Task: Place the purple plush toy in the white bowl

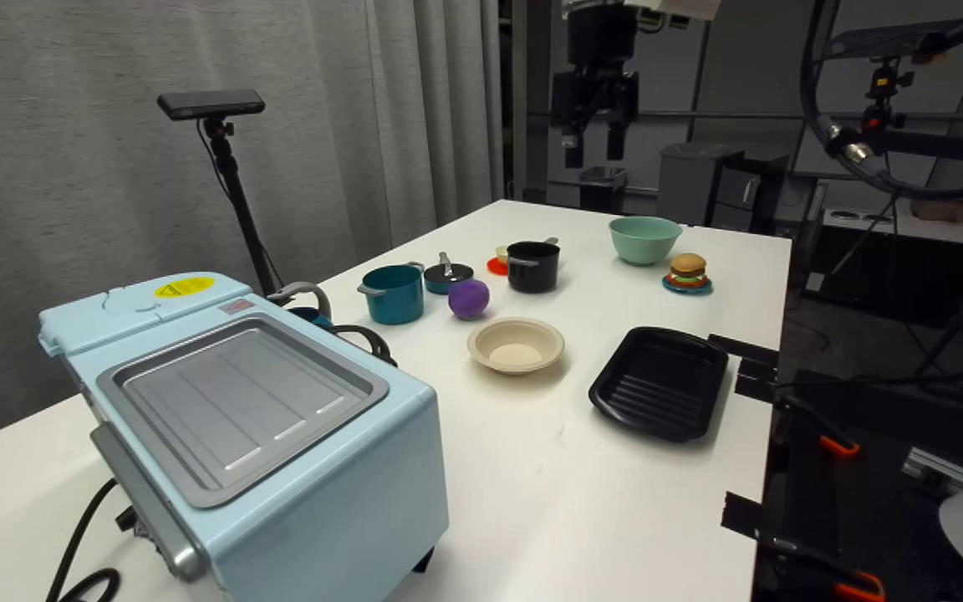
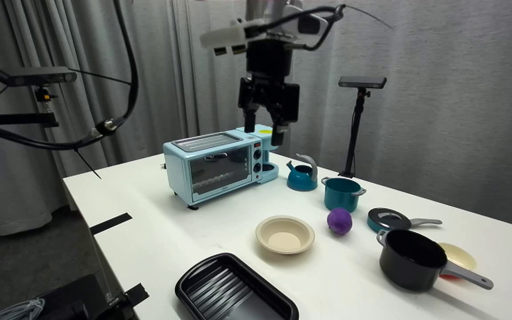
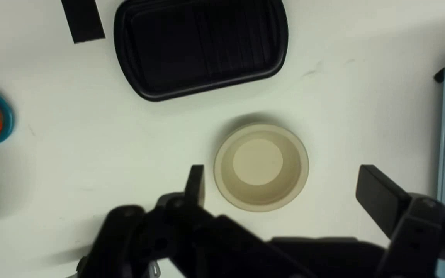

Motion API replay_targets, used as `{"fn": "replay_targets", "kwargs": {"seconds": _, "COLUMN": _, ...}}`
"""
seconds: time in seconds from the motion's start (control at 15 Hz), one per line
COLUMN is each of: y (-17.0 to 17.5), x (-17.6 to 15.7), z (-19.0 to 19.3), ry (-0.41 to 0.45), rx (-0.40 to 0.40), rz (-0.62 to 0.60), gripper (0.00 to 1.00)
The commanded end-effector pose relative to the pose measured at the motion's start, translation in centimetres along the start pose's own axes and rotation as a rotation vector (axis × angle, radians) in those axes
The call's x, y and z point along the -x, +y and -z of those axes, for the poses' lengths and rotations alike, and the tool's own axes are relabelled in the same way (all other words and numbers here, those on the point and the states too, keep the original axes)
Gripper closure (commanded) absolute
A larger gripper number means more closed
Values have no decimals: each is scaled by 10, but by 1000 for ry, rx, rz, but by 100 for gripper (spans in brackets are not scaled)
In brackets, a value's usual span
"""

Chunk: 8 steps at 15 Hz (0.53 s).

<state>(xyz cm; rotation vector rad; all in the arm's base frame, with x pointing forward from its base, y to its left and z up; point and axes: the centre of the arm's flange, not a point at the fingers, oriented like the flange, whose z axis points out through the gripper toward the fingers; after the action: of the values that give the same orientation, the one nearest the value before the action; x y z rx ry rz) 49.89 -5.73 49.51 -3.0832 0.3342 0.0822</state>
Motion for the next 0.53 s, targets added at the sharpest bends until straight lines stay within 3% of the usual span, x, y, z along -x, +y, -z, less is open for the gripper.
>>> {"fn": "replay_targets", "kwargs": {"seconds": 0.0, "y": -3, "x": -86, "z": -16, "ry": 55, "rx": -19, "rz": -13, "gripper": 0}}
{"fn": "replay_targets", "kwargs": {"seconds": 0.47, "y": 6, "x": -206, "z": -94, "ry": 110, "rx": 21, "rz": -61, "gripper": 0}}
